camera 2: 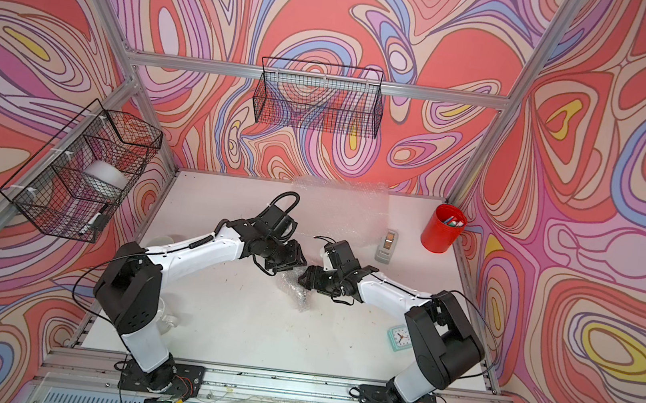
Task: Wrap mugs in bubble wrap
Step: Wrap the mug in bubble wrap.
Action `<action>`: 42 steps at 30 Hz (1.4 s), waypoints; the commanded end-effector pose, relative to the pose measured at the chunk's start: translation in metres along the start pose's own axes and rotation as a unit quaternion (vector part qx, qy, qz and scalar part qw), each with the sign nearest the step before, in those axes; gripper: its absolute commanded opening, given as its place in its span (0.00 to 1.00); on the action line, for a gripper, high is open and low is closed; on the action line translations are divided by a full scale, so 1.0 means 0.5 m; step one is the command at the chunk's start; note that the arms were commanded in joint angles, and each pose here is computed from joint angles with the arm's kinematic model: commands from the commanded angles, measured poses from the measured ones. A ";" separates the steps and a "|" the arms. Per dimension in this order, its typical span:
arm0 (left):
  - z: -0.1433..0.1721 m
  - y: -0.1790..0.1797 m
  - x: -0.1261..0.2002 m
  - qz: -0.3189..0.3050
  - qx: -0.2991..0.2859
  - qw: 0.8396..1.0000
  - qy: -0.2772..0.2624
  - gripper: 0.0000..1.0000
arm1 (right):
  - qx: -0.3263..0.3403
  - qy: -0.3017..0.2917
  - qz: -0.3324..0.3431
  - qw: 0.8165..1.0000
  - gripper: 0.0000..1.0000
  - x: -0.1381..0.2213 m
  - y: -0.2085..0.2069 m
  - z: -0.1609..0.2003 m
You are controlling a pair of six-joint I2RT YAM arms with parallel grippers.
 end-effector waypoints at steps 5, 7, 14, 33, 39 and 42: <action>0.004 0.028 0.094 -0.054 -0.113 0.992 -0.035 0.55 | 0.000 0.017 0.049 0.999 0.67 -0.009 -0.022 0.003; 0.013 0.037 0.095 -0.069 -0.139 0.987 -0.028 0.61 | 0.001 0.017 0.050 0.999 0.67 -0.008 -0.020 0.001; 0.028 0.068 0.047 -0.096 -0.184 0.978 0.037 0.70 | 0.005 0.017 0.051 0.999 0.67 -0.008 -0.012 -0.006; 0.047 0.088 -0.060 -0.078 -0.180 0.976 0.095 0.70 | 0.007 0.023 0.054 0.998 0.67 -0.019 -0.007 -0.015; 0.056 0.121 -0.101 -0.125 -0.159 0.972 0.121 0.69 | 0.016 0.017 0.047 0.999 0.67 -0.008 0.000 -0.016; 0.064 0.131 -0.118 -0.122 -0.150 0.972 0.132 0.69 | 0.032 -0.004 0.037 0.999 0.71 0.018 0.011 -0.016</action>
Point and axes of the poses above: each gripper's point midway between its finger pads, its own x axis back along the fingers, its own y axis along the line the jaws close on, z = x × y, the point moved 10 cm from there along x, back along the fingers, and after that the axes turned 12 degrees about -x, right-handed, at the moved point
